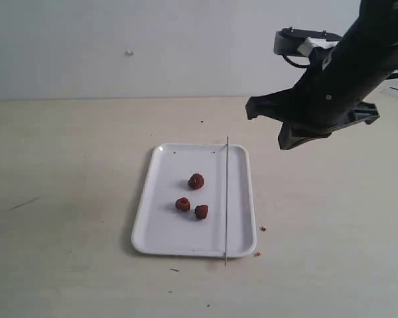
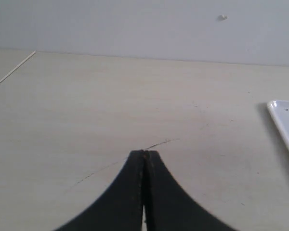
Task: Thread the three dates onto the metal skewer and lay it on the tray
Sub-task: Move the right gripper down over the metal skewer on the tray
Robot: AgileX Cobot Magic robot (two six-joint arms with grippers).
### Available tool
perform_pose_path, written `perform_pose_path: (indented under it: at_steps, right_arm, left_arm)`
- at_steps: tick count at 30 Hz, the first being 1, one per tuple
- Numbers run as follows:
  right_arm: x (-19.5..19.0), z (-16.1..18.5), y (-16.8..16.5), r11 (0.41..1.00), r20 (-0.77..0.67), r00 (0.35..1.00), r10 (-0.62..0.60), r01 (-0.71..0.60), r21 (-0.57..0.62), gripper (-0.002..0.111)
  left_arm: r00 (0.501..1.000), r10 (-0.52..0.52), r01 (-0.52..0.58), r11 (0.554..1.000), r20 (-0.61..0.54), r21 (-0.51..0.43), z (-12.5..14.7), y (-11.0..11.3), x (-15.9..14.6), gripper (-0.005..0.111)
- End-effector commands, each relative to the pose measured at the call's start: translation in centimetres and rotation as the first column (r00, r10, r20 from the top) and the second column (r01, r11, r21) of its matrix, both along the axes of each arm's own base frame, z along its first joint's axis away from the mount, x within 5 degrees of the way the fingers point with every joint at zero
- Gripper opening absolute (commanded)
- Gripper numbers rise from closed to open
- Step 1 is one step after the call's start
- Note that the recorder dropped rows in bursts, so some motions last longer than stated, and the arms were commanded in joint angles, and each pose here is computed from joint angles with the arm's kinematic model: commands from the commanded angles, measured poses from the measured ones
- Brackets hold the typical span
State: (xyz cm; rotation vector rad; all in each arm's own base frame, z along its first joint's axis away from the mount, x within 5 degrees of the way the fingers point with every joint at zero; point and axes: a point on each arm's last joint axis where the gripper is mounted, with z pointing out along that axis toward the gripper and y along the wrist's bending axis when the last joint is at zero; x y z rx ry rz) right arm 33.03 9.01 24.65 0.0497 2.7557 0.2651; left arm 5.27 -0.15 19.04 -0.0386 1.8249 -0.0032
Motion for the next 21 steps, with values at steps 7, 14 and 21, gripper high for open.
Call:
perform_pose_path:
  at_steps: [7, 14, 21]
  right_arm:
    - [2.5, -6.5, 2.7, 0.998, -0.236, 0.971, -0.032, 0.017, -0.064, 0.000]
    - [2.4, -6.9, 3.6, 0.999, -0.333, 0.942, -0.050, 0.054, 0.005, 0.000]
    - [2.7, -5.4, 5.1, 1.000, -0.319, 0.948, -0.017, 0.024, 0.018, 0.000]
  left_arm:
    - [1.000, 0.004, -0.004, 1.000, 0.008, -0.003, -0.1, 0.0, 0.0, 0.000]
    - [1.000, -0.001, 0.001, 1.000, 0.009, -0.003, -0.1, 0.0, 0.0, 0.000]
    - [1.000, -0.001, 0.001, 1.000, 0.007, -0.003, -0.1, 0.0, 0.0, 0.000]
